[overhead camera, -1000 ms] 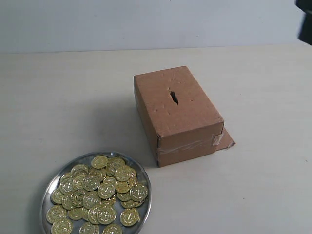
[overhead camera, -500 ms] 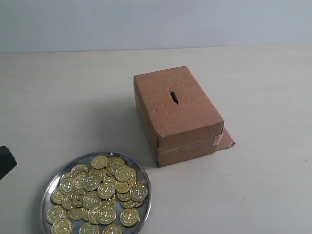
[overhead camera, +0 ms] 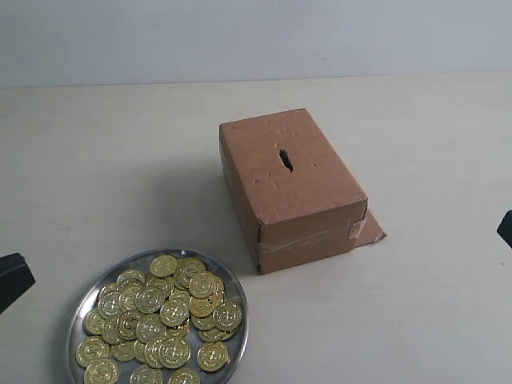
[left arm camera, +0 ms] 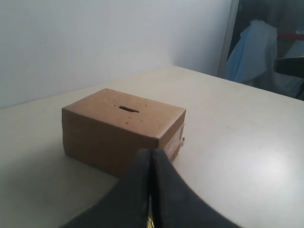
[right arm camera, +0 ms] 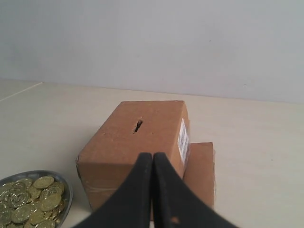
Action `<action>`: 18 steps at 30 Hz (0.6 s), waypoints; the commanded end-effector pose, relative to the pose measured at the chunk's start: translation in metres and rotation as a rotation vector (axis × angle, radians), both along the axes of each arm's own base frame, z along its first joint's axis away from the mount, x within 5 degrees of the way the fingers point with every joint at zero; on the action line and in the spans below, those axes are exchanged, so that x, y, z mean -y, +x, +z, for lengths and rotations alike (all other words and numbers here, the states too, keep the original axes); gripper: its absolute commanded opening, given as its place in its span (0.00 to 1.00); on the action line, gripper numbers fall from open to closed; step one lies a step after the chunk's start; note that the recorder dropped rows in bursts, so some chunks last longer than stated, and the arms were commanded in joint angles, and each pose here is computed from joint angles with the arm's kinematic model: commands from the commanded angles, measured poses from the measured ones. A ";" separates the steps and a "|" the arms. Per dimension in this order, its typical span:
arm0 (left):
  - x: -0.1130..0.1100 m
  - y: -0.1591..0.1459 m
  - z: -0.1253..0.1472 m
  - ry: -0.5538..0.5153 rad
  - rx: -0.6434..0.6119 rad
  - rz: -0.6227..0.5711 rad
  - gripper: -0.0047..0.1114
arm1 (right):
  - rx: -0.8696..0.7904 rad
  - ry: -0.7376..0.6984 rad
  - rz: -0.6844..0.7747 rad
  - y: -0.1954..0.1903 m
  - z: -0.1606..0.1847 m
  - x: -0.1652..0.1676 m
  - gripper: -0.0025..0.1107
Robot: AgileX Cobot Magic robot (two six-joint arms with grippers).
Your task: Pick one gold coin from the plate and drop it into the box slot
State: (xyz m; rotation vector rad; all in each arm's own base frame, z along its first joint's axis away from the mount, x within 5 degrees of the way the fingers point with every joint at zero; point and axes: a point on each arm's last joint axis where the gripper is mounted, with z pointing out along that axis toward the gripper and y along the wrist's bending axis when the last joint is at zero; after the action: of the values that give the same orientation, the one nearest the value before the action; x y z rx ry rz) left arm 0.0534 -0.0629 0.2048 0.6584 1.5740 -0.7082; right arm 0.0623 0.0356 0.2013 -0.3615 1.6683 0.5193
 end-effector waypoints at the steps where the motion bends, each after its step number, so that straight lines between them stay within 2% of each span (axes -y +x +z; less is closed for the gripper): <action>1: -0.001 -0.001 -0.005 0.040 -0.026 0.000 0.06 | -0.024 0.034 -0.018 0.000 -0.001 0.002 0.02; 18: -0.001 -0.001 -0.005 0.039 -0.025 -0.001 0.06 | -0.046 0.062 -0.022 0.000 -0.002 0.002 0.02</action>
State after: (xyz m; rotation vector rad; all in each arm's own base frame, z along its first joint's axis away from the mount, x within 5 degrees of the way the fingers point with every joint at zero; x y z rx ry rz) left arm 0.0534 -0.0622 0.2004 0.6779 1.6178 -0.6858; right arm 0.0630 0.0343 0.2003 -0.2845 1.7001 0.5635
